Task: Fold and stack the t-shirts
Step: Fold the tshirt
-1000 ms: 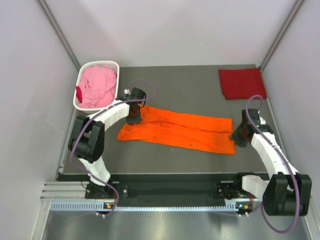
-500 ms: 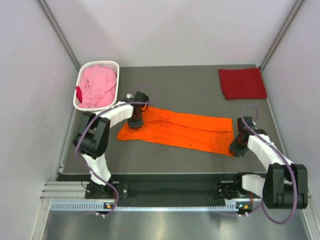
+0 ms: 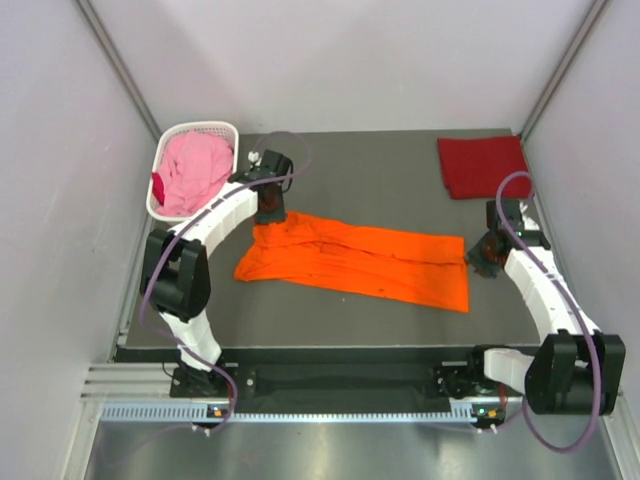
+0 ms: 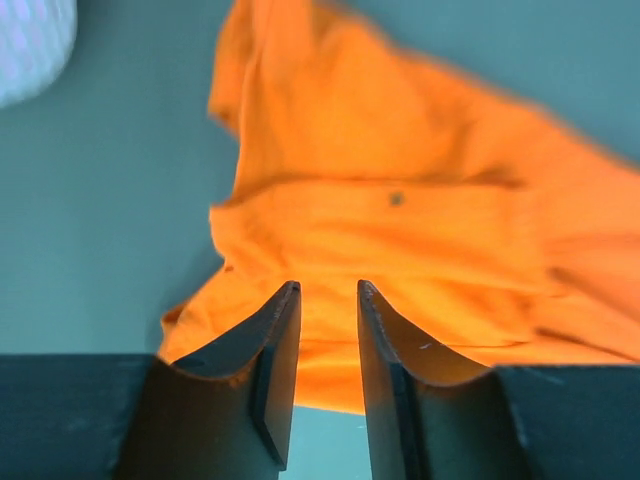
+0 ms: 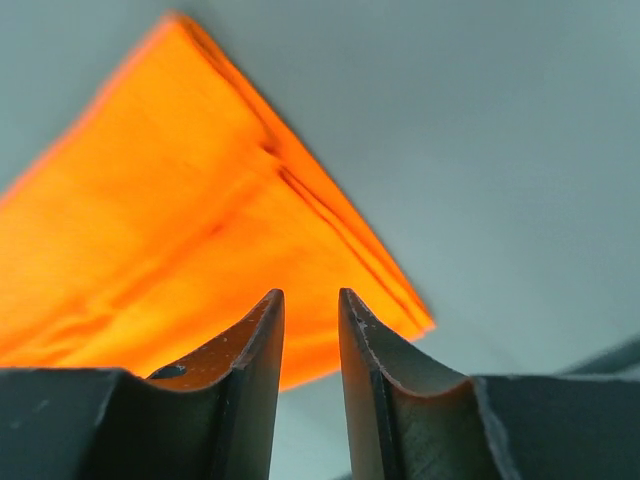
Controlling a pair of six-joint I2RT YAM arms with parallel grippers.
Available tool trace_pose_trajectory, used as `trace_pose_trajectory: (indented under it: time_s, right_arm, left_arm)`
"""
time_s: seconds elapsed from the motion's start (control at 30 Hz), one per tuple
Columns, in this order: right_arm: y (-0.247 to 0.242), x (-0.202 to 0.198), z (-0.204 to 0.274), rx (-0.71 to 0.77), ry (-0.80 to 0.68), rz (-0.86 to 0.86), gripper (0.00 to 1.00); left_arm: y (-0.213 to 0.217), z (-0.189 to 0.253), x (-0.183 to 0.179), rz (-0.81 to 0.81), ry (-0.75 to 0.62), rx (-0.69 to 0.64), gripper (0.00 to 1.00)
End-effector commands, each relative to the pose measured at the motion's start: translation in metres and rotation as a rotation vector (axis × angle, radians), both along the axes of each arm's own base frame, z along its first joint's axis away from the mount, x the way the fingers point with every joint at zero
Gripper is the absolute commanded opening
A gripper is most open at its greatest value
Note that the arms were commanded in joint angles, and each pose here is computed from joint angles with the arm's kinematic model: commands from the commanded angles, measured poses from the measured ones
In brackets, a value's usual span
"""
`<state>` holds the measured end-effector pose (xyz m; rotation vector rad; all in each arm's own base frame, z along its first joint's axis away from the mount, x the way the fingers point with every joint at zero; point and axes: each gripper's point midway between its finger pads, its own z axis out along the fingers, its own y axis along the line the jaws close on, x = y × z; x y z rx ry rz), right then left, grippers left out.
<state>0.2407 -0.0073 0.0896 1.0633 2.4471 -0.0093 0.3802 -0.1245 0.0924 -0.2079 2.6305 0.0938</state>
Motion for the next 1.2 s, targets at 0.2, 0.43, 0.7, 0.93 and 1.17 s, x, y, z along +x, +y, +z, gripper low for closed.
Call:
trace_pose_trajectory:
  time_s: [0.2,0.43,0.7,0.93,1.17]
  right_arm:
    - [-0.001,0.068,-0.005,0.026,-0.005,-0.054,0.29]
    - [0.007,0.089,-0.023,0.078,0.015,-0.07,0.28]
    - [-0.003,0.076,-0.052,0.017,0.086,-0.08,0.24]
    - [-0.021,0.068,-0.061,-0.07,0.092,-0.086,0.0]
    - [-0.026,0.077,-0.046,-0.098,0.009,-0.066,0.0]
  left_arm:
    - [-0.039,0.013,0.028,-0.188,-0.051,-0.175,0.4]
    - [-0.044,-0.021,0.035,-0.205,0.013,-0.168,0.41]
    - [-0.027,-0.068,0.02,-0.145,0.136,-0.082,0.33]
    - [-0.016,-0.075,0.006,-0.11,0.169,-0.045,0.0]
    - [-0.013,-0.034,0.01,-0.086,0.068,-0.03,0.0]
